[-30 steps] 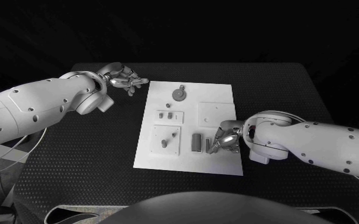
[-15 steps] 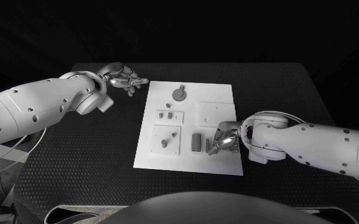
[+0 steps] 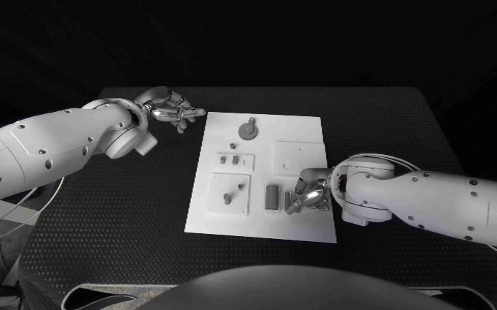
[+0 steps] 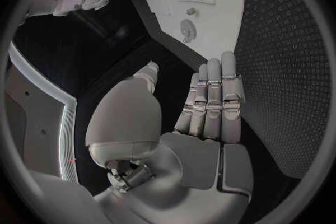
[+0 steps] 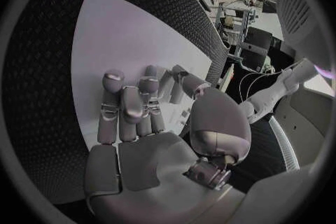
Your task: Assemble the parts on the task board
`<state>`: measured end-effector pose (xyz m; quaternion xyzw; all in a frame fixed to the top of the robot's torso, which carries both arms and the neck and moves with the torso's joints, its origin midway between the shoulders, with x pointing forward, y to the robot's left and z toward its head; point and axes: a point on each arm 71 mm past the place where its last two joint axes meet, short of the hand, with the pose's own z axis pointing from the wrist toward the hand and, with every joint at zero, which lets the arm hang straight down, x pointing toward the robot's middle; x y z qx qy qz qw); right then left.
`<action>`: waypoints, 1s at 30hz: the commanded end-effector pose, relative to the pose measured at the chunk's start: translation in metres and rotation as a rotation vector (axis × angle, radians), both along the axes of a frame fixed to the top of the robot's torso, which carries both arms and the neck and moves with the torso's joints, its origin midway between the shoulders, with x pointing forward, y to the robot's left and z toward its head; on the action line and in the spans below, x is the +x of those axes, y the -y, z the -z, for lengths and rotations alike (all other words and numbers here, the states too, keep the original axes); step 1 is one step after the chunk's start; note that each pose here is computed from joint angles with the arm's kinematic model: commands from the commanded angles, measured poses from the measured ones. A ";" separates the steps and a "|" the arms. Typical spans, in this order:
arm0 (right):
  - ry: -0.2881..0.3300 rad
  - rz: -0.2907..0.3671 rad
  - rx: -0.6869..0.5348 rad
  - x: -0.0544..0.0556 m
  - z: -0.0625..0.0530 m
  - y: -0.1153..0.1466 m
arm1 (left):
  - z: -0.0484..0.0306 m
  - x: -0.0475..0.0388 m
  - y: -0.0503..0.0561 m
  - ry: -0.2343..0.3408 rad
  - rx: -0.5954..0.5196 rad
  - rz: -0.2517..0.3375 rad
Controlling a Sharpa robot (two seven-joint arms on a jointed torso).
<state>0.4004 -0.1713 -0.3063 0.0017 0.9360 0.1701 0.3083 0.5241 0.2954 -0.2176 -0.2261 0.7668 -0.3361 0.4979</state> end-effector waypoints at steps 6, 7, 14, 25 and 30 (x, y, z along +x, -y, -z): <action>0.034 -0.009 -0.044 0.003 0.001 0.004 | -0.0004 -0.0003 0.002 -0.003 -0.002 0.015; 0.034 -0.008 -0.044 0.003 0.001 0.004 | -0.0004 -0.0003 0.002 -0.003 -0.002 0.015; 0.043 -0.011 -0.049 0.004 0.001 0.005 | -0.0005 -0.0003 0.002 -0.002 -0.002 0.015; 0.042 -0.020 -0.050 0.004 0.001 0.001 | -0.0005 -0.0003 0.002 -0.002 -0.001 0.015; 0.039 -0.023 -0.053 0.005 0.002 -0.001 | -0.0005 -0.0003 0.002 -0.002 -0.001 0.015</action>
